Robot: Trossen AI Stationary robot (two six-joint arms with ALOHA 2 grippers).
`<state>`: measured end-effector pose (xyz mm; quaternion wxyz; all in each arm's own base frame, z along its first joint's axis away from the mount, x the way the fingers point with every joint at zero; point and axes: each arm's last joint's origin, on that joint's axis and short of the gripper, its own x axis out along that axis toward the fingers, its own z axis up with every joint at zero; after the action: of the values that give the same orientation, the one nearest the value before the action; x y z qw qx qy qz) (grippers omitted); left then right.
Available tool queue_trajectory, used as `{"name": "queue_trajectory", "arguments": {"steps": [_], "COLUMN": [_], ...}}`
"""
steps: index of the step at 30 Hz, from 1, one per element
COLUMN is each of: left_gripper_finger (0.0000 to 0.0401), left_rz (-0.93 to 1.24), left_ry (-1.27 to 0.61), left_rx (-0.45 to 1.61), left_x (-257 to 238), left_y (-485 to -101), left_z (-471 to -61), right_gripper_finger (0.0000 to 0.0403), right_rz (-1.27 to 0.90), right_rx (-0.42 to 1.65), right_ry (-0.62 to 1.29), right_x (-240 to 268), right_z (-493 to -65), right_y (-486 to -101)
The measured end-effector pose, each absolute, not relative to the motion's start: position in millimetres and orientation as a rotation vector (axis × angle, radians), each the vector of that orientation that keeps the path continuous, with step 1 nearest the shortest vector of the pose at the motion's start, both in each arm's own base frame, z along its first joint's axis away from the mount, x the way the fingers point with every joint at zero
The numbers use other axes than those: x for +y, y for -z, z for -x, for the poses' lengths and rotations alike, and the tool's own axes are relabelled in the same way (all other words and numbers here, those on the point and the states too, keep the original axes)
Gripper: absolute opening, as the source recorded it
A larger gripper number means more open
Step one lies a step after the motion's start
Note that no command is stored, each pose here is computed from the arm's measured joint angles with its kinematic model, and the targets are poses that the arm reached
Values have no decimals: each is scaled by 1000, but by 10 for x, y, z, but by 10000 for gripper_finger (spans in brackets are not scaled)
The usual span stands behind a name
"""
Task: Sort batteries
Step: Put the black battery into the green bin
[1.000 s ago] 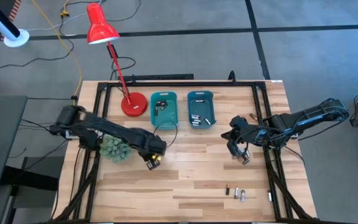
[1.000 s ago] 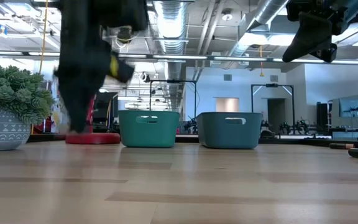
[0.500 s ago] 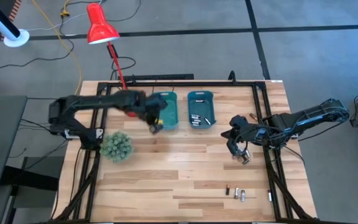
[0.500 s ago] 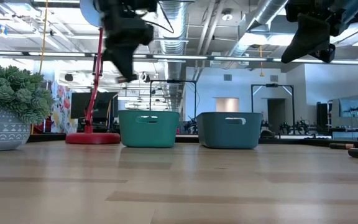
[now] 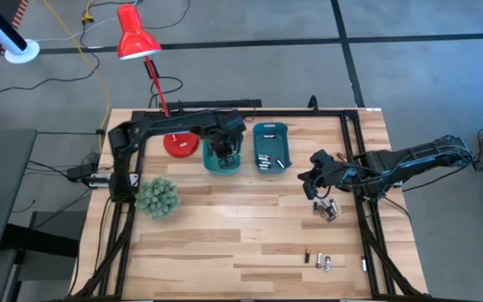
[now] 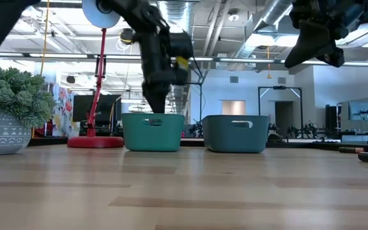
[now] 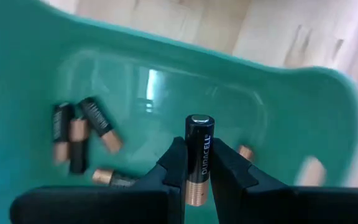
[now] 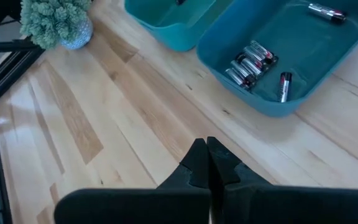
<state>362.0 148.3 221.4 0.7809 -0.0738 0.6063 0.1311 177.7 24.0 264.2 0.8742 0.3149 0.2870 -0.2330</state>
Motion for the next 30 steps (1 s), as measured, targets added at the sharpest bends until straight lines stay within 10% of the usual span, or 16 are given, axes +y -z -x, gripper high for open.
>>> {"name": "queue_trajectory", "arguments": {"steps": [7,18,30], "left_gripper_finger": [41,171,182], "left_rz": [272,279,224], "left_ry": [-251,-255,-264], "left_rx": [1320,1323,1248], "left_x": [1665,1721,1779], "left_y": [-1907,-1912,-2278], "left_z": [-3687,-3652,-3771], "right_gripper_finger": [2,2,2], "right_rz": [-689,-710,-716], "right_rx": [592,588,576], "right_ry": [497,504,503], "right_x": [240,242,233], "right_z": [-1777,-1777,-1786], "right_y": [-2643,-2642,-2651]}}
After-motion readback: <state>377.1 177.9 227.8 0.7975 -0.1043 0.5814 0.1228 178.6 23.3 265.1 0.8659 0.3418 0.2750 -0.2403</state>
